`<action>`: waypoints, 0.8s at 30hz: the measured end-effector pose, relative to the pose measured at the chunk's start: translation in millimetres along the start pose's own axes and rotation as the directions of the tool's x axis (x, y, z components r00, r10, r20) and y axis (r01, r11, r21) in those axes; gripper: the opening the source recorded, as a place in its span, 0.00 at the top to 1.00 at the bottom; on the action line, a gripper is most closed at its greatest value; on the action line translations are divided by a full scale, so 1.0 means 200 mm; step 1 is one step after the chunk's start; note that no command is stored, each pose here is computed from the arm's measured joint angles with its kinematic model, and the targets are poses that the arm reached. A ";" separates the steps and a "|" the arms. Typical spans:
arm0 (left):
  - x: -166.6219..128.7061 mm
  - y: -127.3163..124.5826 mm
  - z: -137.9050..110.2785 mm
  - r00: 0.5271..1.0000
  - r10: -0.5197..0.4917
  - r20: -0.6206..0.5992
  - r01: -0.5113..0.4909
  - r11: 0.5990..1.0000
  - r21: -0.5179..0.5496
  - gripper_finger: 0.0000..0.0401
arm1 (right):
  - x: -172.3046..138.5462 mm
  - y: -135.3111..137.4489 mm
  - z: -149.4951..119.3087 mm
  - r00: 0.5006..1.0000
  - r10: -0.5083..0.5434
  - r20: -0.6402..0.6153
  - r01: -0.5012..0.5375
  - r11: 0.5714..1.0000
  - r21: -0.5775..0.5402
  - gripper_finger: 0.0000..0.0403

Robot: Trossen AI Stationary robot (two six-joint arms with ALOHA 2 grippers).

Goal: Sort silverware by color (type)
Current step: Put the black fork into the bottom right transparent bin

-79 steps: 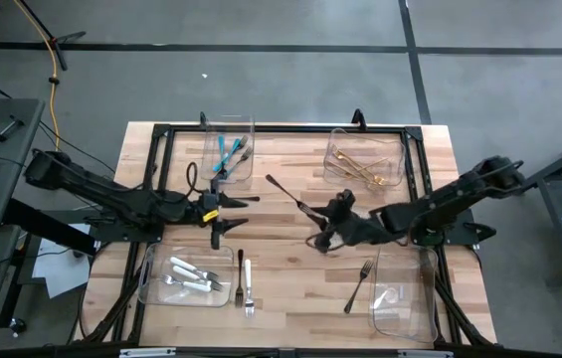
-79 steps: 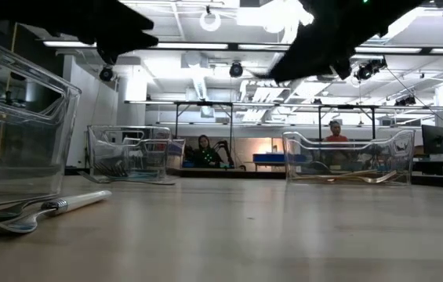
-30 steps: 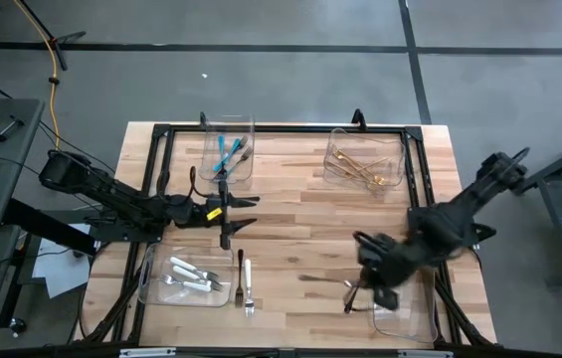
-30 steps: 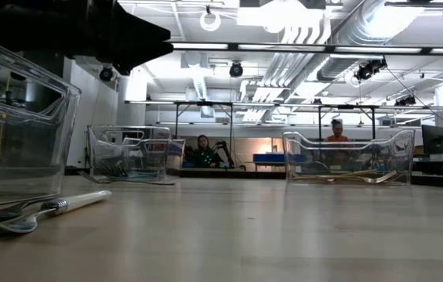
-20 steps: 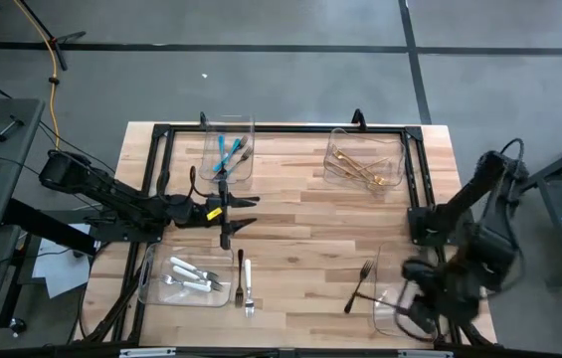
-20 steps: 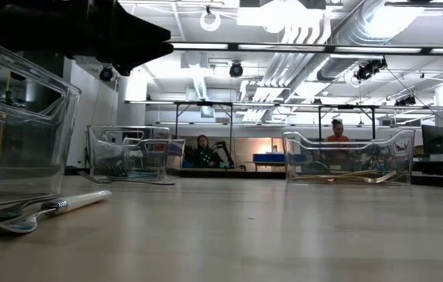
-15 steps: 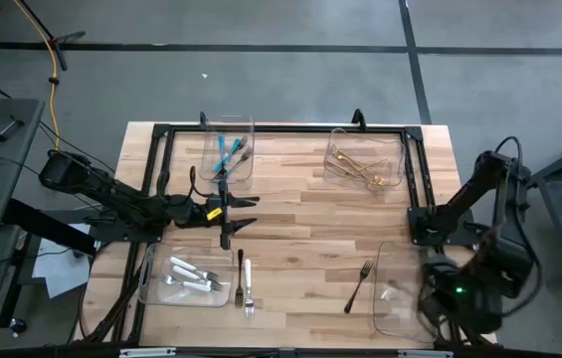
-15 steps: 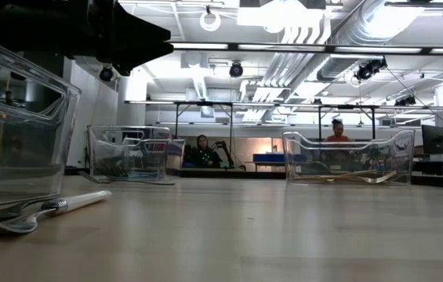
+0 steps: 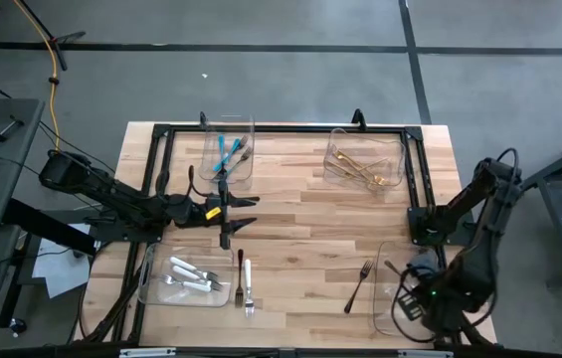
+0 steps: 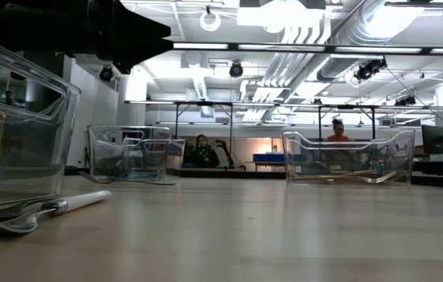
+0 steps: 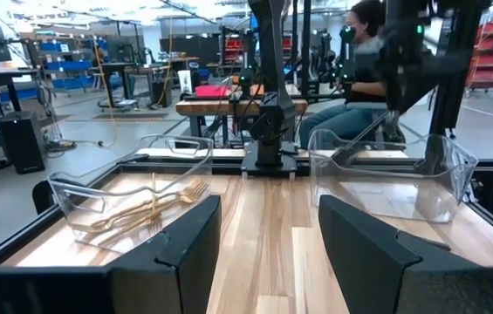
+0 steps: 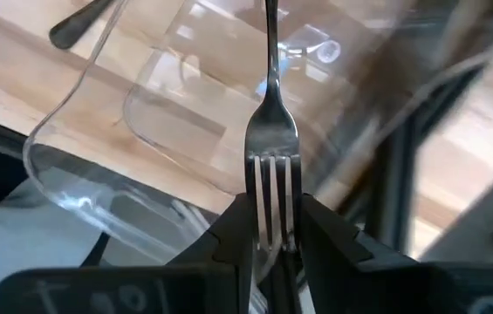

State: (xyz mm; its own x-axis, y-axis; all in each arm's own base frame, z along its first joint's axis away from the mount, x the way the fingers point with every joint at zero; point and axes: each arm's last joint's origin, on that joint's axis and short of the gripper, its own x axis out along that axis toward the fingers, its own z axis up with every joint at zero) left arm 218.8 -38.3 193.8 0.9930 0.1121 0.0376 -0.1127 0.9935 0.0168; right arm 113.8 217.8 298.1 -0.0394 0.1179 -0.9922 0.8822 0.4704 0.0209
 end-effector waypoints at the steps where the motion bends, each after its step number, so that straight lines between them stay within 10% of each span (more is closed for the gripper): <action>1: 0.00 0.00 0.00 1.000 0.000 0.003 0.000 1.000 -0.001 0.54 | 0.04 0.01 0.00 1.000 0.009 -0.005 -0.009 1.000 -0.005 0.83; 24: 0.00 0.00 0.00 1.000 0.001 0.008 -0.001 1.000 0.006 0.54 | 0.26 0.03 0.05 0.999 0.010 -0.047 -0.014 0.995 -0.096 0.61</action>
State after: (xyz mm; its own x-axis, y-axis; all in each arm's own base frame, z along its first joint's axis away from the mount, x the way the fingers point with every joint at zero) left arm 218.7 -38.3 194.6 0.9926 0.1129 0.0453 -0.1140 0.9932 0.0229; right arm 120.6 218.2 245.5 -0.0527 0.1632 -0.9852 0.8336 0.5504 0.0466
